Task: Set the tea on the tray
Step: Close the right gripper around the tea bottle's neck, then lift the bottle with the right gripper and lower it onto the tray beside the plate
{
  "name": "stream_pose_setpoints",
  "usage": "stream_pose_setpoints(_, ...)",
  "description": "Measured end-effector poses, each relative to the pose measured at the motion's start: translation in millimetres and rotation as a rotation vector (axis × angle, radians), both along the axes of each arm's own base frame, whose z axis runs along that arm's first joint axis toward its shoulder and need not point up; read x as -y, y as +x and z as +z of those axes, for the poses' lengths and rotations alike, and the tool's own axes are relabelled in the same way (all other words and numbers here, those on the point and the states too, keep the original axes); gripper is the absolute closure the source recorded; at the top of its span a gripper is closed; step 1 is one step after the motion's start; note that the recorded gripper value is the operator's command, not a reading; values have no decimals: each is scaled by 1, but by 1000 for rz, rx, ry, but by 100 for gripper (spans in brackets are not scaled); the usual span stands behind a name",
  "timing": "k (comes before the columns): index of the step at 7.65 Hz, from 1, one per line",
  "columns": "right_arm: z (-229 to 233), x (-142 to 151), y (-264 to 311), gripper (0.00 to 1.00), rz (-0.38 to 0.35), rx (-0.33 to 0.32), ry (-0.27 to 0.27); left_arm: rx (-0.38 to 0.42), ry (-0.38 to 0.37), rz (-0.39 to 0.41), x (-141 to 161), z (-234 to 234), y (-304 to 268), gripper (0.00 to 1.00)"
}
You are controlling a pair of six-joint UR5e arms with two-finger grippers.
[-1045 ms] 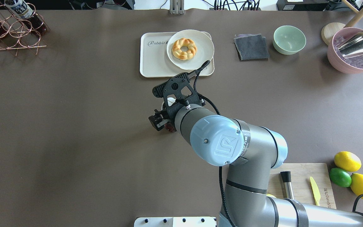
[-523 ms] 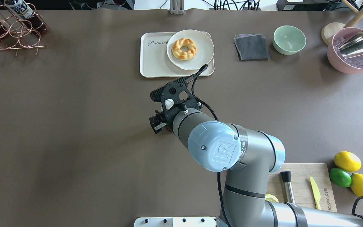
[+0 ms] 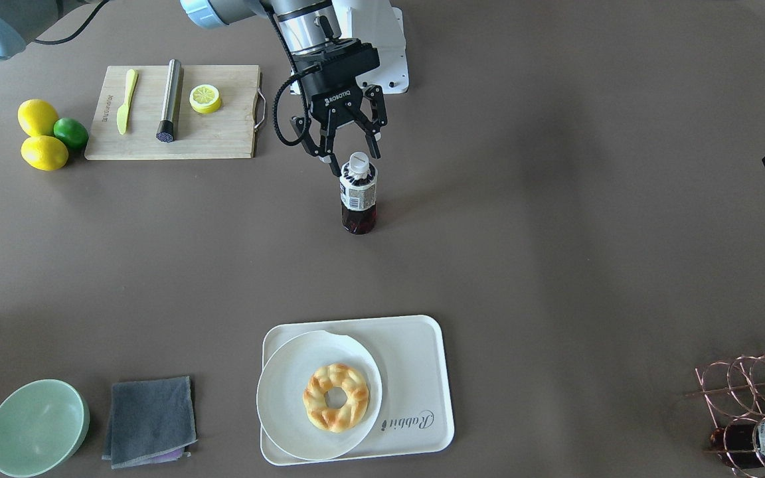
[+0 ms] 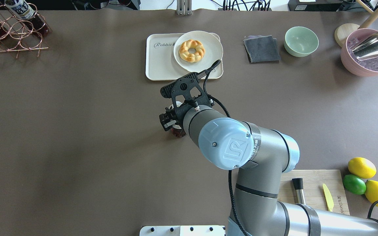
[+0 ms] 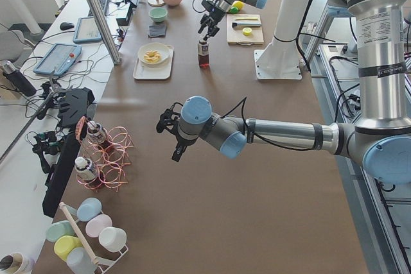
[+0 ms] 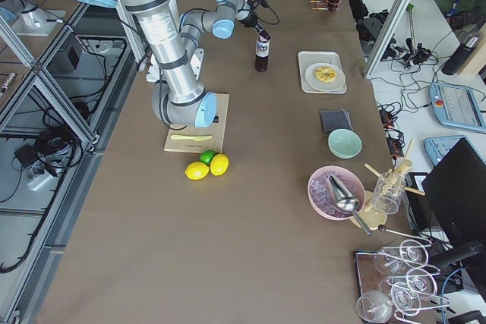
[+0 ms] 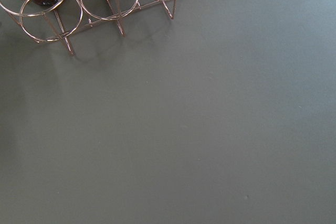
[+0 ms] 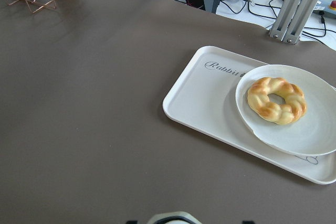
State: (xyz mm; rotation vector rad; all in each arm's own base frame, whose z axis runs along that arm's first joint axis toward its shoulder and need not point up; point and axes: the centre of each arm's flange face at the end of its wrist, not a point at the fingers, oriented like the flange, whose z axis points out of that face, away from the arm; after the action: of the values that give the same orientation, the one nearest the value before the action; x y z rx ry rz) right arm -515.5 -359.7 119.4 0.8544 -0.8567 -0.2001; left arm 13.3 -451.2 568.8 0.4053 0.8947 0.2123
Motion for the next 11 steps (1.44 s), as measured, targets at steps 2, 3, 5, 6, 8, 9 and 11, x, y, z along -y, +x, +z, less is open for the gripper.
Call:
stream_pose_setpoints(2, 1, 1, -1, 28, 3, -1, -5, -1, 3, 0, 1, -1, 0, 2)
stream_pose_setpoints(3, 2, 2, -3, 30, 3, -3, -6, -1, 3, 1, 1, -1, 0, 2)
stream_pose_setpoints(5, 2, 1, -5, 62, -1, -3, -8, -2, 2, 1, 1, -1, 0, 2)
stream_pose_setpoints(6, 1, 0, -5, 90, -4, -1, -9, -2, 2, 1, 1, -1, 0, 2)
stream_pose_setpoints(8, 0, -2, -6, 100, -10, 2, -10, -3, 3, 1, 1, -2, 0, 2)
stream_pose_setpoints(9, 0, -3, -6, 100, -11, 3, -11, -4, 3, 2, 1, -2, 0, 2)
stream_pose_setpoints(11, -10, 0, -1, 100, -8, 19, -7, -7, 3, 4, 0, -2, 0, 2)
